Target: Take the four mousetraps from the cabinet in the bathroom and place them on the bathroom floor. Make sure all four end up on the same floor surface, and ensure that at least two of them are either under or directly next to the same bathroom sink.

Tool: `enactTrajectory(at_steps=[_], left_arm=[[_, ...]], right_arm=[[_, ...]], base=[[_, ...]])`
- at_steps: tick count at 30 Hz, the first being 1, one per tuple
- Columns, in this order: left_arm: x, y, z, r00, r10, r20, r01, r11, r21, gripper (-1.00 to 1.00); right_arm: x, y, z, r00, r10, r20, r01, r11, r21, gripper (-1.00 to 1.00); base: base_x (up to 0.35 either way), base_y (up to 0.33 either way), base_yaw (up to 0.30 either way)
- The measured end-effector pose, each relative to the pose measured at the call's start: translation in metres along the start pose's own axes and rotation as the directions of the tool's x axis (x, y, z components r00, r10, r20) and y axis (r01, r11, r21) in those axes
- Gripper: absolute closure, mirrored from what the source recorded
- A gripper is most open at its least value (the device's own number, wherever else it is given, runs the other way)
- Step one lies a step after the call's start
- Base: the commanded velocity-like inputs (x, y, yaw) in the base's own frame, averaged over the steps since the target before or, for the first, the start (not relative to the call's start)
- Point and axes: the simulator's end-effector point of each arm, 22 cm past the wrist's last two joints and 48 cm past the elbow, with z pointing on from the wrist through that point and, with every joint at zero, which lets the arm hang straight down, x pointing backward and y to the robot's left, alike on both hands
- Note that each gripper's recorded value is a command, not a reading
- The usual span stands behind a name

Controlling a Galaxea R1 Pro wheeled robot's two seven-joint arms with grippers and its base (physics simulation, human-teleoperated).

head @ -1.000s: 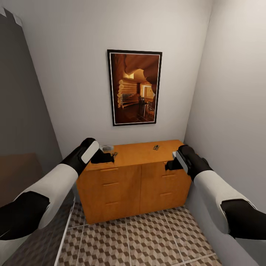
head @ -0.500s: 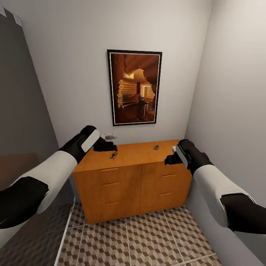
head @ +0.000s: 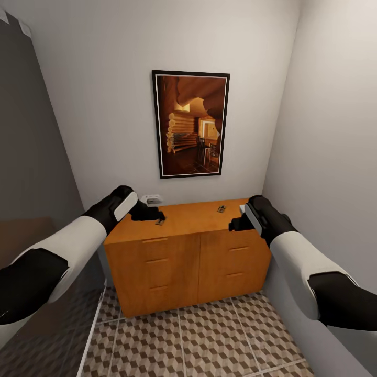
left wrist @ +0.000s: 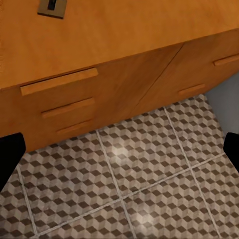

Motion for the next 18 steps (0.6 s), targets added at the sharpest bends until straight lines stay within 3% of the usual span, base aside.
enactTrajectory(at_steps=[11,18], left_arm=[[0.0008,0.0036,0.0008,1.000,0.010,-0.001,-0.010,1.000,-0.012,-1.00],[0.0008,0.0046,0.0003,1.000,0.018,-0.001,-0.018,1.000,-0.019,-1.00]], right_arm=[[-0.0004,0.0027,-0.0002,1.000,-0.002,0.001,0.002,1.000,-0.003,-1.00],[-0.0004,0.0030,-0.0008,1.000,-0.003,0.001,0.003,1.000,-0.004,-1.00]], base=[[0.004,0.001,0.000],[0.171,0.067,0.000]])
